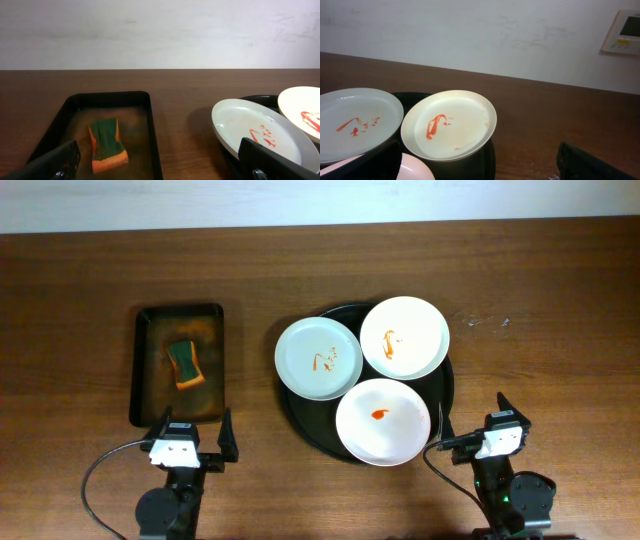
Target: Clean dirty plates on tray and stack at the side
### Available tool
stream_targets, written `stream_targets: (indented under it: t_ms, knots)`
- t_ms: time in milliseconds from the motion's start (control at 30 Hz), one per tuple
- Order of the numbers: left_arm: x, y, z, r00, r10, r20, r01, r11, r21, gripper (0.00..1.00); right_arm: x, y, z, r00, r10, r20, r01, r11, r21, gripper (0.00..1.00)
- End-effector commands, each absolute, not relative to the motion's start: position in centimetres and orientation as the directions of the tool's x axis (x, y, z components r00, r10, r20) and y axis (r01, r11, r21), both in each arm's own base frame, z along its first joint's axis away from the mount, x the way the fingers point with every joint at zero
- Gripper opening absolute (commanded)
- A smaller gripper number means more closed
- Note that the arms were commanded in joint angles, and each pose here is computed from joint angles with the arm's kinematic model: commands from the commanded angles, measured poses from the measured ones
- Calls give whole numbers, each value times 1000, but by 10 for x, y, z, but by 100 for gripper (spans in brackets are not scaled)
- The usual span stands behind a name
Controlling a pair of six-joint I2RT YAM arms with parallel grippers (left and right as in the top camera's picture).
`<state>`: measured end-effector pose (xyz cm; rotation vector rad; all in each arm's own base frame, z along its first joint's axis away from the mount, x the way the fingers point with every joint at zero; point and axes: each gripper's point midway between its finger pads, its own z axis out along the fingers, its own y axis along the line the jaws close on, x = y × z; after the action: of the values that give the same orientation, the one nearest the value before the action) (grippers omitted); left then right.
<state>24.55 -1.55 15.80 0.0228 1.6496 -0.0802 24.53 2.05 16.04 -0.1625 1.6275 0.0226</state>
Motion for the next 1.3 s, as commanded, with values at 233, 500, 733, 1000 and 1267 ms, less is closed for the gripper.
stream_targets:
  t_ms: [233, 500, 733, 1000, 1267]
  knots:
    - [245, -13, 157, -115, -16, -993, 52, 998, -22, 99, 243, 22, 158, -111, 85, -990, -109, 989, 97, 99]
    - [257, -9, 183, -250, -9, -968, 21, 1000, -15, 99, 227, 22, 168, -246, 176, -953, -74, 977, 199, 99]
    - [280, -10, 205, -465, 2, -885, 18, 1000, -7, 99, 222, 30, 180, -452, 235, -861, -45, 958, 285, 99]
    - [290, -11, 204, -727, 15, -686, 20, 1000, 1, 99, 232, 41, 181, -732, 219, -645, 7, 949, 314, 99]
    - [304, -14, 182, -778, 11, -629, 30, 999, -20, 99, 232, 52, 156, -835, 214, -508, 21, 933, 358, 99]
